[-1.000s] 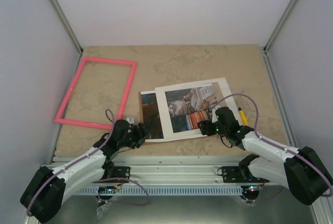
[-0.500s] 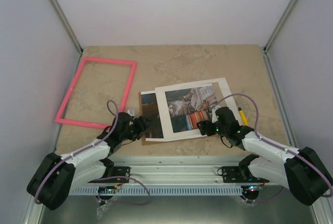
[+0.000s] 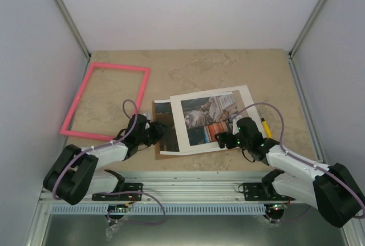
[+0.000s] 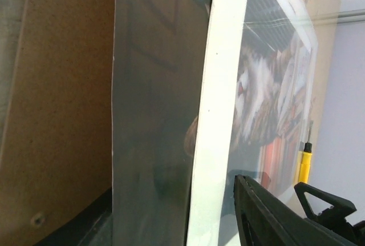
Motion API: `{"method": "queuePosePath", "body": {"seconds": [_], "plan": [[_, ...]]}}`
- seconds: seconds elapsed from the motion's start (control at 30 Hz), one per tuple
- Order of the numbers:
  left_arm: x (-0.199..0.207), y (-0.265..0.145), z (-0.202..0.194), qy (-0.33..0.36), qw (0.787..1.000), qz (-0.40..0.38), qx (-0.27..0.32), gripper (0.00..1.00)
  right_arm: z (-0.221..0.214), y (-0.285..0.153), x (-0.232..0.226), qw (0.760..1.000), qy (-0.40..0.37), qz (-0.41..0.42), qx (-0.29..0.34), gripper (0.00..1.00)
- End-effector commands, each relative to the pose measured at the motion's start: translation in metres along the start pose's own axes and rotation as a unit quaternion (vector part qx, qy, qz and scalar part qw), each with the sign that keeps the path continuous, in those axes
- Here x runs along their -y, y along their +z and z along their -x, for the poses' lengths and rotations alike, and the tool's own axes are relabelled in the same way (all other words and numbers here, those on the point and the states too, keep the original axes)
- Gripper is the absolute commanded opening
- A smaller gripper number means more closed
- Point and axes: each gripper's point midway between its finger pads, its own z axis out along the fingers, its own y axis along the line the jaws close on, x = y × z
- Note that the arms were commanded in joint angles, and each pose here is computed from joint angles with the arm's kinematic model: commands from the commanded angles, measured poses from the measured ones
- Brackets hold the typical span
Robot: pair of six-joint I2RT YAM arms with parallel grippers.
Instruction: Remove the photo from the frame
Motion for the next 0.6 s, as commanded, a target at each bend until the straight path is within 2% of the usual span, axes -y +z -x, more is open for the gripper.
{"method": "queuePosePath", "body": {"seconds": [0.0, 0.13, 0.3, 0.57], "plan": [[0.015, 0.008, 0.011, 0.024, 0.999, -0.027, 0.003, 0.46, 0.003, -0.001, -0.002, 1.0, -0.007, 0.003, 0.011, 0.93], [0.013, 0.015, 0.012, 0.026, 0.999, -0.023, -0.004, 0.39, 0.003, -0.001, -0.002, 1.0, -0.006, 0.002, 0.012, 0.94], [0.008, 0.019, 0.016, 0.048, 0.999, -0.01, -0.003, 0.34, 0.003, -0.001, -0.001, 1.0, -0.006, 0.001, 0.012, 0.94], [0.011, 0.027, 0.017, 0.077, 0.997, -0.012, -0.018, 0.17, 0.003, -0.002, -0.002, 1.0, -0.006, 0.002, 0.013, 0.98]]}}
